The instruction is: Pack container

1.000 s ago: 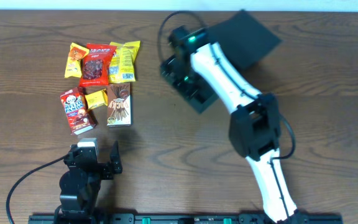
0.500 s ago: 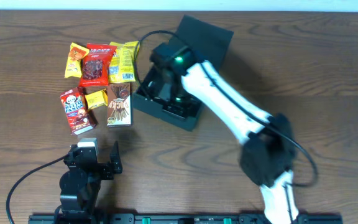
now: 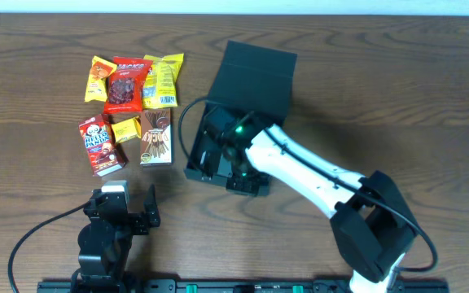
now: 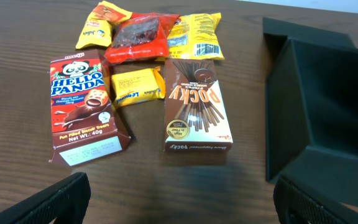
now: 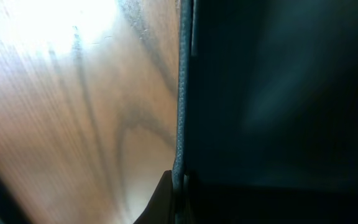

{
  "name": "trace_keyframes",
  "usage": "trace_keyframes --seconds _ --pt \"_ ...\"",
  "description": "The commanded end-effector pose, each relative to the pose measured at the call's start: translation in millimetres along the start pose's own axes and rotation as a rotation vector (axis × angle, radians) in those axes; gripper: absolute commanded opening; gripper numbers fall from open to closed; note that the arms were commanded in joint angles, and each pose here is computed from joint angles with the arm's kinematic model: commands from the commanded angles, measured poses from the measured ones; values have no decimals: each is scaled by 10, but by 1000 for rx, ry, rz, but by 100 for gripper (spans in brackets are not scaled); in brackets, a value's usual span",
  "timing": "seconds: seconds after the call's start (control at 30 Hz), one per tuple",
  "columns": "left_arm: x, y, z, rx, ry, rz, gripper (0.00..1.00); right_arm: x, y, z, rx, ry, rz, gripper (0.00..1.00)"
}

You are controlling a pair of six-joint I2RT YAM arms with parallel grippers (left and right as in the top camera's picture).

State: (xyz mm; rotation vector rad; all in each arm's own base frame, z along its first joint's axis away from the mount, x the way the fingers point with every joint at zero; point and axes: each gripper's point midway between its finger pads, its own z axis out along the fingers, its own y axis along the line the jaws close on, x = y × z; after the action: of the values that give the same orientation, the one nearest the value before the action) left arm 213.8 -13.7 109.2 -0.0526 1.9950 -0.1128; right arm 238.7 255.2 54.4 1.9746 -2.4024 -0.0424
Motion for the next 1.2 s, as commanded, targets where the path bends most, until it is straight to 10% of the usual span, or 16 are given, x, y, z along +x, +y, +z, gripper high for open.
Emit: trace_keyframes --seconds 0.0,0.93,1.03,1.17 --pt "59 26 25 -10 10 8 95 98 -124 78 93 66 -79 1" --pt "59 26 25 -10 10 8 95 363 -611 138 113 30 4 2" --pt "59 26 25 -10 10 8 95 356 -607 108 122 30 12 42" --pt "59 26 25 -10 10 8 95 222 -589 -246 180 -34 36 58"
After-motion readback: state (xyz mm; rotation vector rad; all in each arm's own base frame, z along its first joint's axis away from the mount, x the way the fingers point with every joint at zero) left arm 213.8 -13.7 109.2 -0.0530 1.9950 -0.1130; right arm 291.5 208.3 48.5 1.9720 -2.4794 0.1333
